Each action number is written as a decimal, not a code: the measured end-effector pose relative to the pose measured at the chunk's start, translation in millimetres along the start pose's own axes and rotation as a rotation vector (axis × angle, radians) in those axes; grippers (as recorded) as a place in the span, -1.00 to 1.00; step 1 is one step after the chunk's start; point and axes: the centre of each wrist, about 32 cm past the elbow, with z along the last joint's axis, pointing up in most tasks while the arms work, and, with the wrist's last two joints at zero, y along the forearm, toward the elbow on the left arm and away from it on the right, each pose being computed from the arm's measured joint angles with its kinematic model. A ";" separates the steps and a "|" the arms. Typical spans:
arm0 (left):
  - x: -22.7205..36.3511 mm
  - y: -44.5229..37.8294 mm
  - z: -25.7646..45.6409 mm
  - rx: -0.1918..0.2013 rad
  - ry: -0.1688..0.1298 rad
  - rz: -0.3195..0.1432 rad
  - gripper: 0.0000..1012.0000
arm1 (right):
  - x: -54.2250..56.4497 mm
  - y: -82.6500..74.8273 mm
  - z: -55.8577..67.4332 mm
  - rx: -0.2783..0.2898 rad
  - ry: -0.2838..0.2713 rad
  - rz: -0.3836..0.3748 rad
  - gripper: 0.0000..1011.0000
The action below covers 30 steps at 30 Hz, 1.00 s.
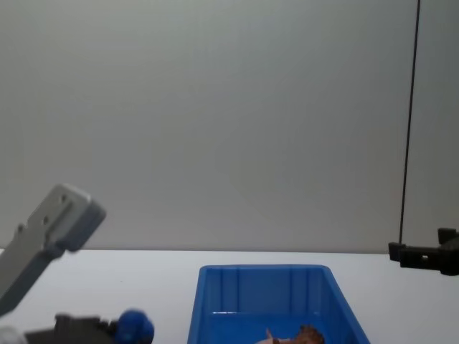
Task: Pick up the two dolls from the table and place them into the box.
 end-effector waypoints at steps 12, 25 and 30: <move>-1.9 -12.1 39.8 -0.108 -0.076 -0.027 -0.32 | 0.0 0.0 0.0 0.000 0.000 0.000 0.98; -19.8 -38.5 63.2 -0.189 -0.103 -0.124 0.08 | 0.0 0.0 0.0 0.000 0.000 0.000 0.98; -26.1 -47.2 68.8 -0.213 -0.106 -0.157 0.37 | 0.0 0.0 0.0 0.000 0.000 0.000 0.98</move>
